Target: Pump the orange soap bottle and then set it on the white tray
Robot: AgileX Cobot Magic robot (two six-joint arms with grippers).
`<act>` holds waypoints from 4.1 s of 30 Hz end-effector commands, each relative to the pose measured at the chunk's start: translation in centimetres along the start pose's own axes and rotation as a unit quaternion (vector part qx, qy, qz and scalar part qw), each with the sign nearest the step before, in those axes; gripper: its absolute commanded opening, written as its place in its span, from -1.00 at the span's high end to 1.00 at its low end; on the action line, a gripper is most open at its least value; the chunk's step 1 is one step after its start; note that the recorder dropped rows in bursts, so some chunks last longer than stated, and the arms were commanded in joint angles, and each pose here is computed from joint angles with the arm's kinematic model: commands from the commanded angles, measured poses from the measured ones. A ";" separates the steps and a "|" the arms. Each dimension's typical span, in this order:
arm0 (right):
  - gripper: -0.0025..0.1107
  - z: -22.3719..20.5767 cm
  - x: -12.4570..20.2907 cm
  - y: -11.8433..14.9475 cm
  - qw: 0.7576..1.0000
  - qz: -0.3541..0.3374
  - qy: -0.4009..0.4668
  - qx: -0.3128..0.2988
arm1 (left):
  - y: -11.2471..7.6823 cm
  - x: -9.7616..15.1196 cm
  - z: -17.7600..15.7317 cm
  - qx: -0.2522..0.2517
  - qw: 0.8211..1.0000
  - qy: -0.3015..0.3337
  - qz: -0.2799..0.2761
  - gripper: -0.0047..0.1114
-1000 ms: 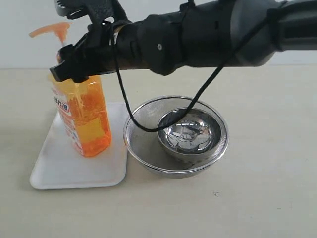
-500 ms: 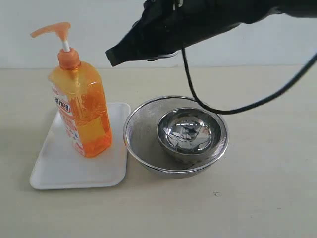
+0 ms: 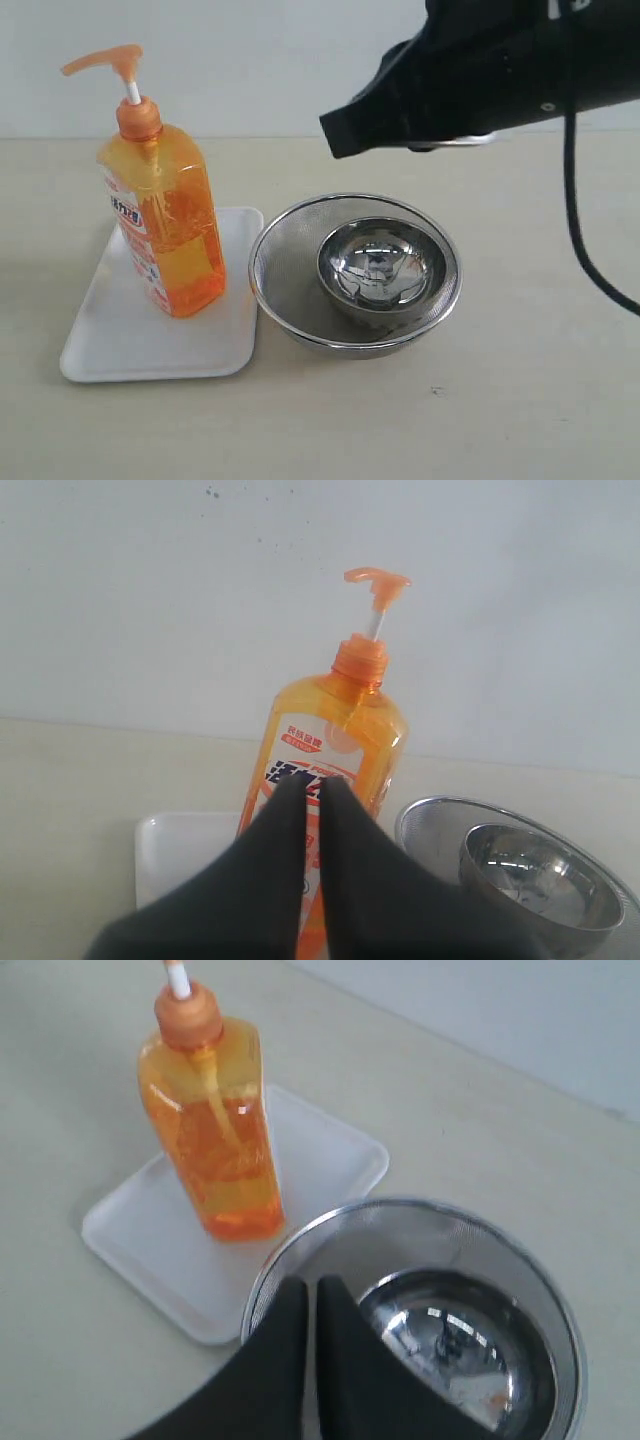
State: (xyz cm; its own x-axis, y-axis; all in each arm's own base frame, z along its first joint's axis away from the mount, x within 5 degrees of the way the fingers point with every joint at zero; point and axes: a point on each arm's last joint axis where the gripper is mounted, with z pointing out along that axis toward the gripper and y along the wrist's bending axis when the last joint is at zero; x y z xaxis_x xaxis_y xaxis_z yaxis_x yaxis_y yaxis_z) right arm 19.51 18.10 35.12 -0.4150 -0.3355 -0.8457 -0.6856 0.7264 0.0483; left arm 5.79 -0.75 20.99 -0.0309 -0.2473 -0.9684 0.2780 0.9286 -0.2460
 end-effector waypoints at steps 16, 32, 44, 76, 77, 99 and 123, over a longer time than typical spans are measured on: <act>0.96 -2.4 1.0 0.0 0.999 0.022 0.038 0.002 | 0.0 0.1 0.0 0.003 1.000 0.001 -0.007 0.84; 0.96 -10.7 15.6 -2.9 0.959 0.045 -0.243 0.140 | 0.0 0.1 0.0 0.004 1.000 0.001 -0.007 0.84; 0.96 -12.5 21.0 -2.9 0.904 0.056 -0.358 0.227 | 0.0 0.1 0.0 0.004 1.000 0.001 -0.007 0.84; 0.96 -9.5 25.7 -3.4 0.954 0.081 -0.148 0.248 | 0.0 0.1 0.0 0.004 1.000 0.001 -0.007 0.84; 0.96 -9.5 25.7 -3.4 0.954 0.081 -0.148 0.248 | 0.0 0.1 0.0 0.004 1.000 0.001 -0.007 0.84; 0.96 -9.5 25.7 -3.3 0.953 0.099 -0.152 0.244 | 0.0 0.1 0.0 0.004 1.000 0.001 -0.006 0.84; 0.96 -9.5 25.7 -3.3 0.953 0.100 -0.152 0.244 | -1.5 -0.3 -0.1 -0.006 0.999 -0.042 0.000 0.84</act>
State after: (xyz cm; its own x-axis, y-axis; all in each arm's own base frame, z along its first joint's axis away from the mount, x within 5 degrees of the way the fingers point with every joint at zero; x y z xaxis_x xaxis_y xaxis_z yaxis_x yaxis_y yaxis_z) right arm 5.46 1.36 18.16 -0.2754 -0.0316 -0.9608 -0.2245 0.9739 0.0323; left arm 5.51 -1.18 21.49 0.0450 -0.2687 -0.9622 0.1957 0.9469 -0.2553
